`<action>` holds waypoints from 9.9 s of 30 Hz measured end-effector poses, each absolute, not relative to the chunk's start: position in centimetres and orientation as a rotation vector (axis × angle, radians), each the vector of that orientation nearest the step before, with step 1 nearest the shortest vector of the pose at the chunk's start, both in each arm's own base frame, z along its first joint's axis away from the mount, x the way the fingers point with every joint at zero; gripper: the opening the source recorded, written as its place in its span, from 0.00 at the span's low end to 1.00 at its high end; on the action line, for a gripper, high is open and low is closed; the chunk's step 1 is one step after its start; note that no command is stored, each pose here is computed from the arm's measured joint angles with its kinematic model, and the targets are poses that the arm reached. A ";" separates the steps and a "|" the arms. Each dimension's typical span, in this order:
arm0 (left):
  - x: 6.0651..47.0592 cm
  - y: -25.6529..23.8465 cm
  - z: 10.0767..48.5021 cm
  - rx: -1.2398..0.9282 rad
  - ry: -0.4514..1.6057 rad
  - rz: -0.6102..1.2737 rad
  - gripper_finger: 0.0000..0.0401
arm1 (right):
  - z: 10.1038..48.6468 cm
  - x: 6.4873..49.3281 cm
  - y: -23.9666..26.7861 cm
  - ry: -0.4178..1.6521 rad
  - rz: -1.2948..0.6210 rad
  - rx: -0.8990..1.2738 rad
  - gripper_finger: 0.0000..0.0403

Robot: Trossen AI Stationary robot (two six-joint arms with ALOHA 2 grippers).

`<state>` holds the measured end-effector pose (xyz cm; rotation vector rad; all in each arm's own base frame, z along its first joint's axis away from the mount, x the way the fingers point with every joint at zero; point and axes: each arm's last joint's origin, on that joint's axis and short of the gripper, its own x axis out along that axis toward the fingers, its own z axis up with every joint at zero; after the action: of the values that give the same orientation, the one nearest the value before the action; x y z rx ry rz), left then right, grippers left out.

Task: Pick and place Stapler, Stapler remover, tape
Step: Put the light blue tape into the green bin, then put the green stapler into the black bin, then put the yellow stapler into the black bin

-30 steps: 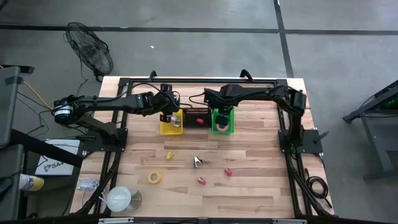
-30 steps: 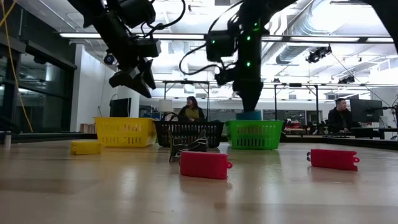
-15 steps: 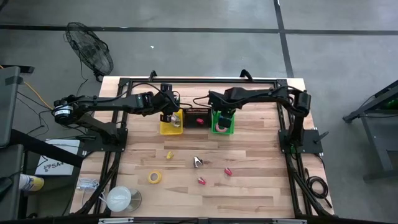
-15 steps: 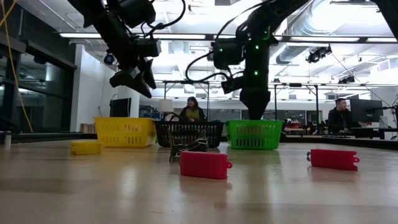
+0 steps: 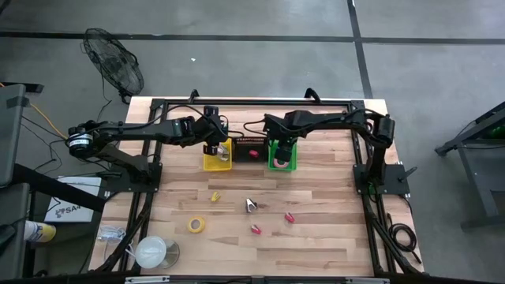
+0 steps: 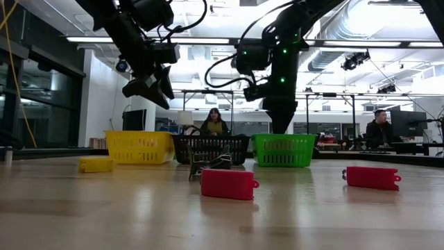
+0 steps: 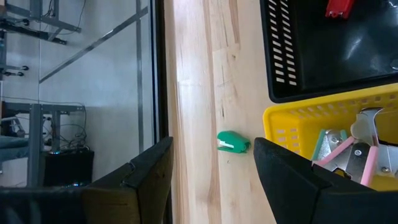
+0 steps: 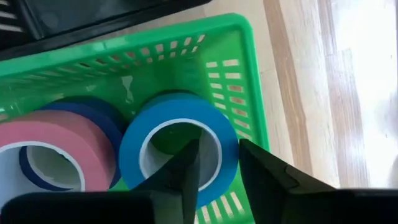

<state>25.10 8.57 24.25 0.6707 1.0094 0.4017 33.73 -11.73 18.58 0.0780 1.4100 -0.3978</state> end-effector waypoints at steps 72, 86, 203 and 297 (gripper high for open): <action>26.0 21.8 20.8 -0.052 1.108 0.536 0.54 | 24.4 18.3 -8.3 0.992 -0.569 -0.108 0.49; 26.4 22.5 19.1 -0.314 1.053 0.773 0.54 | 24.4 18.3 -8.2 0.990 -0.542 -0.074 0.49; 31.4 17.9 22.7 -0.140 1.485 0.261 0.16 | 24.2 18.3 -7.9 0.990 -0.473 0.000 0.49; 36.8 11.8 22.9 0.276 1.207 -0.081 0.50 | 24.2 18.3 -7.9 0.996 -0.473 0.002 0.49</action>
<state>36.75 11.82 22.95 0.2755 1.2071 -0.0810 18.25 -7.91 24.19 0.0015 0.9962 -0.4730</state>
